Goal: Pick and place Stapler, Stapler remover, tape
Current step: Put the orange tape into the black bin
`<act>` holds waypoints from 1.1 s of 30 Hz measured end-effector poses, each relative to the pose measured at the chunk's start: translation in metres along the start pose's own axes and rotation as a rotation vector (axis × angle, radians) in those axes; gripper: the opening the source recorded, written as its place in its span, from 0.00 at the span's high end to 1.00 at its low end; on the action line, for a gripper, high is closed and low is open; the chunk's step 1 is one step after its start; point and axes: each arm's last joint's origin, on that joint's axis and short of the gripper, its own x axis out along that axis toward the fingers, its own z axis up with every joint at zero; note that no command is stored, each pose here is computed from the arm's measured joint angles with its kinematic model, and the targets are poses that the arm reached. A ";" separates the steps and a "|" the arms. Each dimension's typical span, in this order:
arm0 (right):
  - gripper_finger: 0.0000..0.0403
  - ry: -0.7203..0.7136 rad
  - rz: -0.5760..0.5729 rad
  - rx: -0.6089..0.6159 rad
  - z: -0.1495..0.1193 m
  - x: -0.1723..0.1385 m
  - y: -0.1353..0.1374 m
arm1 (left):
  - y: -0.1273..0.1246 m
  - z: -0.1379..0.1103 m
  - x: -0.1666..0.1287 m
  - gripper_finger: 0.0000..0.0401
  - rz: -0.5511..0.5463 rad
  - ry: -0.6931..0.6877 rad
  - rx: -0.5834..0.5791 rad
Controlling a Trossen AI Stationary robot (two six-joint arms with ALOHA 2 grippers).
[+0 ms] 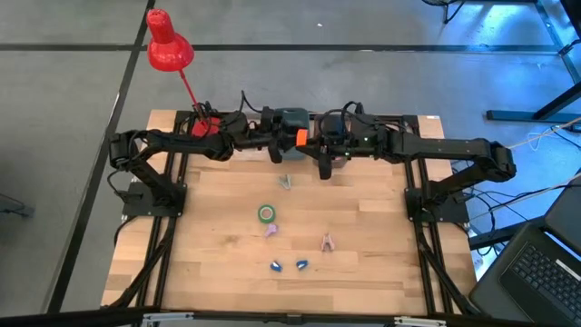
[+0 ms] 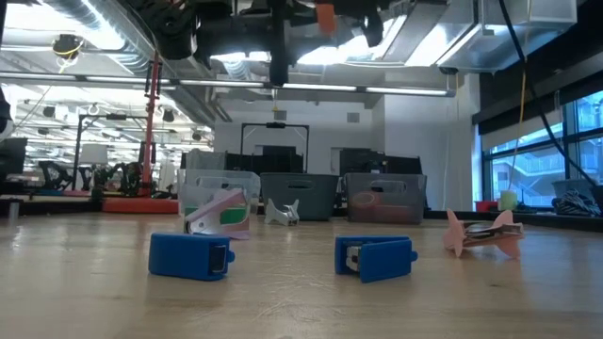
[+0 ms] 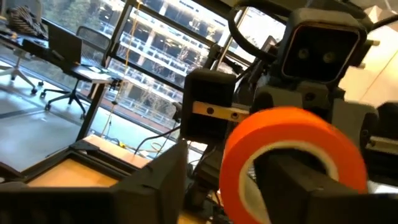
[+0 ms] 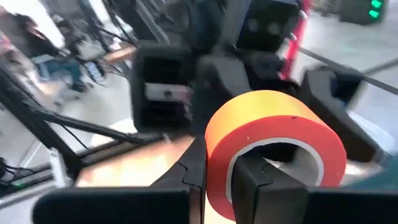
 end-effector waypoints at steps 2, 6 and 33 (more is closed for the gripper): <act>0.91 0.021 -0.056 -0.001 0.000 -0.006 -0.002 | 0.002 0.000 -0.001 0.49 0.011 0.011 0.010; 0.91 0.119 -0.193 -0.001 -0.002 -0.032 -0.009 | 0.006 0.008 -0.005 0.39 0.035 0.011 0.002; 0.91 0.764 -0.347 0.214 -0.054 0.004 -0.197 | -0.014 -0.004 0.000 0.37 0.065 -0.001 -0.028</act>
